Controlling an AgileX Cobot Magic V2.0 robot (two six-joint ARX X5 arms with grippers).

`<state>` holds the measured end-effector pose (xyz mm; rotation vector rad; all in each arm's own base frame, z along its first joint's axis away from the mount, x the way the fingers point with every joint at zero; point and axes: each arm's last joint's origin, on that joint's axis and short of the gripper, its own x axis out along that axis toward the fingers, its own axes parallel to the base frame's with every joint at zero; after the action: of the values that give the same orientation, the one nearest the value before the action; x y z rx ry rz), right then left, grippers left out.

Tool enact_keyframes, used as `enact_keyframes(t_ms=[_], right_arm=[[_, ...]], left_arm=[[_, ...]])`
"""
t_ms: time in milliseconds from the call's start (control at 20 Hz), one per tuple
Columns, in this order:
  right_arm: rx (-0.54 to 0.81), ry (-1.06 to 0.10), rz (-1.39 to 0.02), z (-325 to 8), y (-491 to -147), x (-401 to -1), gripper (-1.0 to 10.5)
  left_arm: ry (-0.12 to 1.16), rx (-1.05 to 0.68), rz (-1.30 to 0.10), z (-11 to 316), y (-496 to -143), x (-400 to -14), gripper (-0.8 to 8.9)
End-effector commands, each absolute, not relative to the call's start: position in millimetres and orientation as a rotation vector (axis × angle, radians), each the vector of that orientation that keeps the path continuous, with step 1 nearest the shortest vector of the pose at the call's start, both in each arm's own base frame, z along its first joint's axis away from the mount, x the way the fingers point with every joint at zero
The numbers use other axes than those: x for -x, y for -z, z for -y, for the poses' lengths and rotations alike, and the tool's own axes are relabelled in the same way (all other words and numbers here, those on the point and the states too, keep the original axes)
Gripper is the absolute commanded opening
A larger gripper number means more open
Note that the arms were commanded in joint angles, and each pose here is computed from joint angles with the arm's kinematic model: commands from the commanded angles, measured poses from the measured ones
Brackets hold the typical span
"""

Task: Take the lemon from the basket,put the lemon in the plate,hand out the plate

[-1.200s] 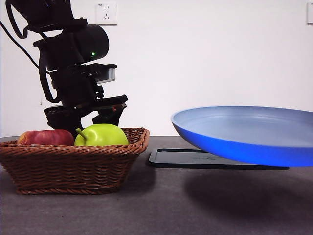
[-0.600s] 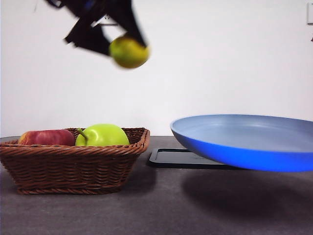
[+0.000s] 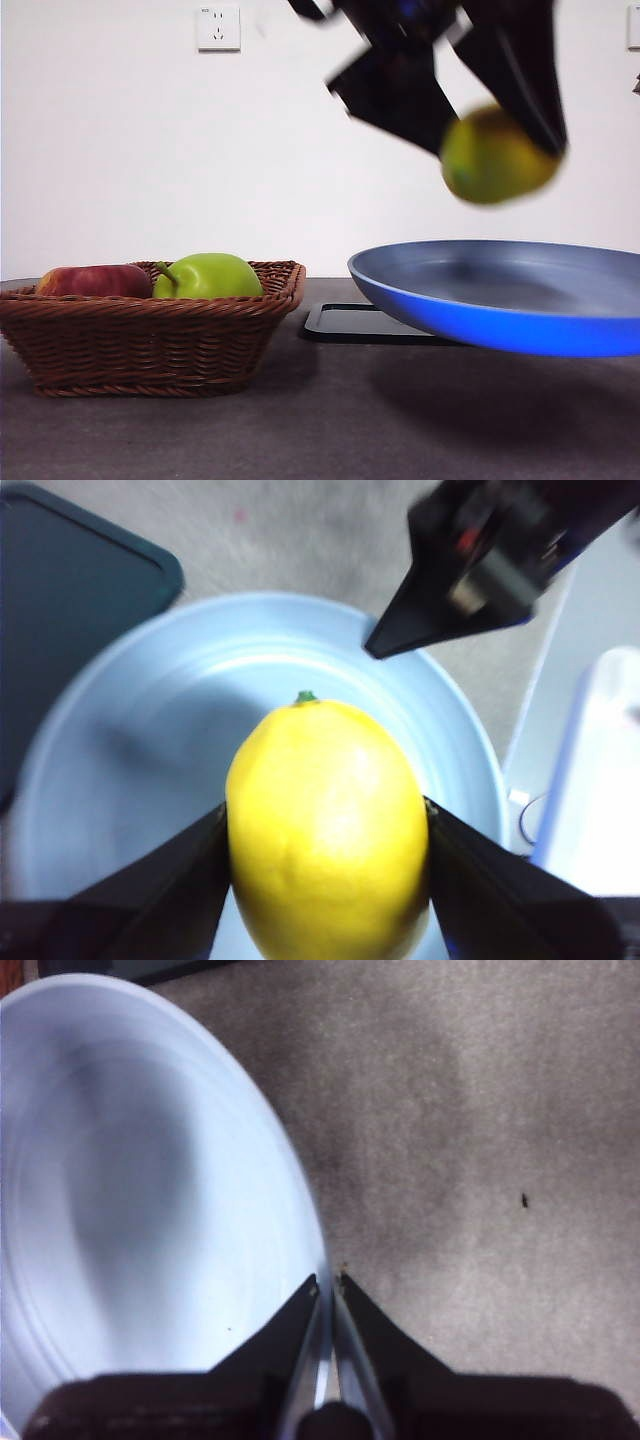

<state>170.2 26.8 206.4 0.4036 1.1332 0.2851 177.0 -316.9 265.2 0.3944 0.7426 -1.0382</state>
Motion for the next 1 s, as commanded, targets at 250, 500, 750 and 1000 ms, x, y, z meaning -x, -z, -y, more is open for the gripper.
enact_keyframes(t_ms=[250,500,750,1000], right_arm=[[-0.435,-0.339,-1.129,-29,-210,-173,0.0],[-0.435,-0.338,-1.129,-29,-210,-172,0.0],[-0.435,-0.338,-1.129,-29,-210,-172,0.0],[-0.435,-0.337,-1.130,-29,-210,-173,0.0]], left_arm=[[1.038,-0.460,-0.792,340,-228,-182,2.55],[1.035,-0.467,-0.801,340,-226,-182,3.24],[1.025,-0.469,-0.840,338,-224,-180,4.08],[1.025,-0.434,-0.805,328,-248,-175,4.08]])
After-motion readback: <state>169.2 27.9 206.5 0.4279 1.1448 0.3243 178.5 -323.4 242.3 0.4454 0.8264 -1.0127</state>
